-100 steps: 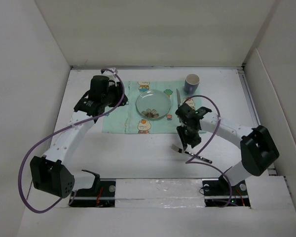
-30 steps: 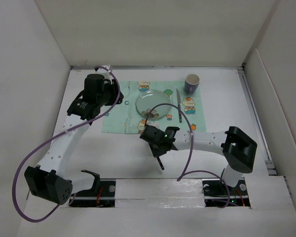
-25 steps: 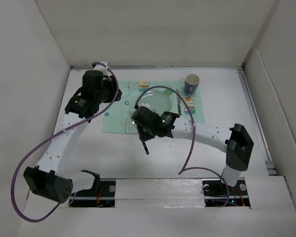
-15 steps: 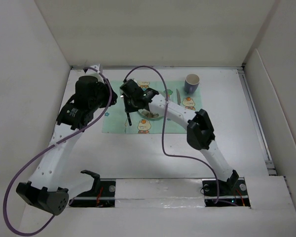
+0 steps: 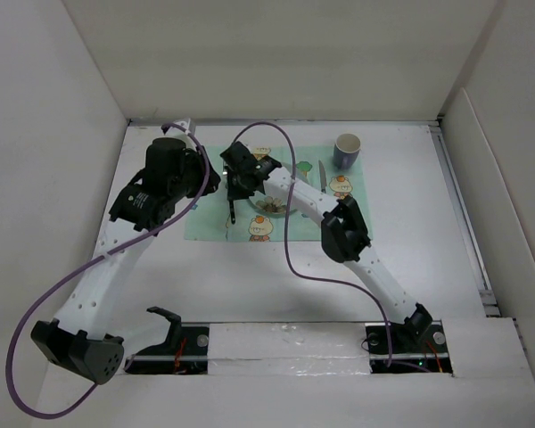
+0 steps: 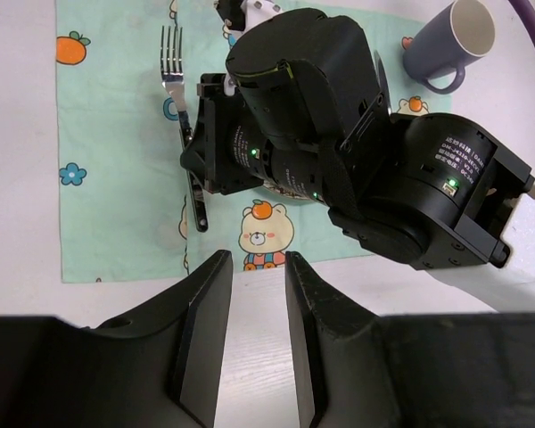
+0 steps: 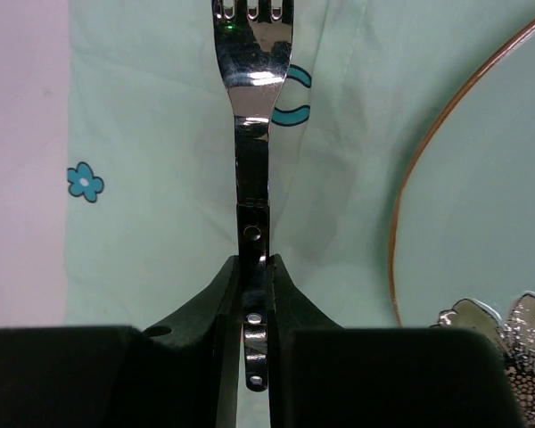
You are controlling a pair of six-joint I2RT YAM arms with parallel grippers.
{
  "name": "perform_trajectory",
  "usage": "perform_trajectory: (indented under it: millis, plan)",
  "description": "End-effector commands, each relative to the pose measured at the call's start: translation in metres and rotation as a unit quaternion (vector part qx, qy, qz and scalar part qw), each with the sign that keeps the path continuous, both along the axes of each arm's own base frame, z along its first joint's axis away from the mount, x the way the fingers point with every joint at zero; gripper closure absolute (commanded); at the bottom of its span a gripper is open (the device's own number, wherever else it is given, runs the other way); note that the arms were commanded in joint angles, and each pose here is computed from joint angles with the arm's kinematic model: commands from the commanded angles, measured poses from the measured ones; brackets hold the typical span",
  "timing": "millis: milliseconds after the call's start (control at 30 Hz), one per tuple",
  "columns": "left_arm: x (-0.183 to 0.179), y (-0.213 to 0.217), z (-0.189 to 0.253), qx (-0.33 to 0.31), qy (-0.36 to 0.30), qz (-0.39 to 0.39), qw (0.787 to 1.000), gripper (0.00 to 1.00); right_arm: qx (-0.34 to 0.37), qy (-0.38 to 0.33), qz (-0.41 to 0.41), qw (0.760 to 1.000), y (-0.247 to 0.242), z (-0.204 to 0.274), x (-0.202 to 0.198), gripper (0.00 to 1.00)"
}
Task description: Set the dinner table for one person
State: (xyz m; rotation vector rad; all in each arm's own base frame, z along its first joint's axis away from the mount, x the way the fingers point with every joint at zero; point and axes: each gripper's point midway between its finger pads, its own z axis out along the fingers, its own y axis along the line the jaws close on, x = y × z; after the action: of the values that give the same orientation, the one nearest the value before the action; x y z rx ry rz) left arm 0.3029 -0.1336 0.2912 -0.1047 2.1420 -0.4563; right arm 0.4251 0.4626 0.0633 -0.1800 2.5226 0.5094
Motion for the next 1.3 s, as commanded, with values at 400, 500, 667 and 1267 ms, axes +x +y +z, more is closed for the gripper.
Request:
perform_trajectory:
  millis: [400,500,667,1267]
  plan:
    - [0.000,-0.003,-0.009,-0.001,-0.007,-0.007,1.000,0.71,0.059,-0.013,-0.052,0.997,0.020,-0.002,0.018,0.96]
    - [-0.001,-0.002,-0.011,0.000,-0.005,-0.007,1.000,0.71,0.061,-0.012,-0.050,0.997,0.020,0.000,0.017,0.83]
    - [0.001,0.010,-0.009,0.018,-0.009,0.023,1.000,0.69,0.073,-0.014,-0.047,0.996,0.022,0.008,0.016,0.67]
    - [0.030,0.009,0.054,-0.009,-0.079,0.058,0.995,0.58,0.196,-0.216,0.056,0.955,-0.059,0.278,-0.046,1.00]
